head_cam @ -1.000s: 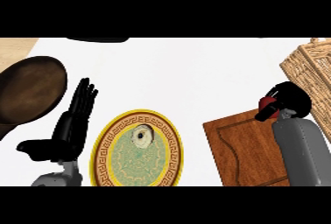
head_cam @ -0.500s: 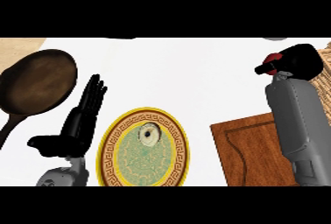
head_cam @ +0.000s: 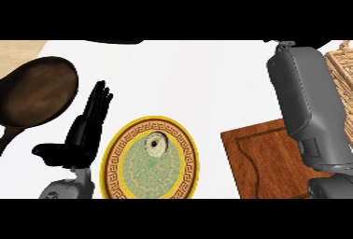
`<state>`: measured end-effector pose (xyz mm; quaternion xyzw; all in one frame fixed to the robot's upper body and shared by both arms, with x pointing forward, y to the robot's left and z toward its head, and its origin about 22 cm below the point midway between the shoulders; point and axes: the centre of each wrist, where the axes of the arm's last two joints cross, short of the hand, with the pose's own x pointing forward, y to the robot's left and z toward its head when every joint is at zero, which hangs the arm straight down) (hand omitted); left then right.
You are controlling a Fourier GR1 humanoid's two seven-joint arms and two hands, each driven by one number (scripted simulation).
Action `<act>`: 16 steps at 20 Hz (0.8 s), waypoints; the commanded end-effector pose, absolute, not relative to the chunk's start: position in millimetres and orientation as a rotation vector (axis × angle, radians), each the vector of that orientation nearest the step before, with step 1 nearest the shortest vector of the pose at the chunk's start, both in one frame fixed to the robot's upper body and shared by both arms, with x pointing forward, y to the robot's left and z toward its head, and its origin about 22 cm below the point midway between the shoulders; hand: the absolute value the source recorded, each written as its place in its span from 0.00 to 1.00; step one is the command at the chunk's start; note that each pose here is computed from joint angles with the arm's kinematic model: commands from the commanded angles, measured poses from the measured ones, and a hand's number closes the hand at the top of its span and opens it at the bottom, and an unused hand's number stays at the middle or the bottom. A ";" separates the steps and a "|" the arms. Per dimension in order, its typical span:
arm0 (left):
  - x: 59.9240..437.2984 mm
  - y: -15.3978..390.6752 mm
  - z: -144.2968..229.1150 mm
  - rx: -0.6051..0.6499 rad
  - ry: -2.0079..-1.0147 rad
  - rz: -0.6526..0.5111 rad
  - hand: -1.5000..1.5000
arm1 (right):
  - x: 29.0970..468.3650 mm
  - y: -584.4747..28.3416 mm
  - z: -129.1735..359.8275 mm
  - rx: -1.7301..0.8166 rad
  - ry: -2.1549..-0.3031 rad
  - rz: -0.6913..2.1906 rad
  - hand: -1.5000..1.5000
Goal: Pick the tomato from the cutting board and place it in the basket
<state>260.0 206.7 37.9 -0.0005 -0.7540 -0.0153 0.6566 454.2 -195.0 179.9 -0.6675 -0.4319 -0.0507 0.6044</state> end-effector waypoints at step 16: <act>254.1 218.3 47.3 0.056 -1.691 0.029 0.50 | 474.3 -211.6 185.0 -1.673 -0.630 -0.315 1.00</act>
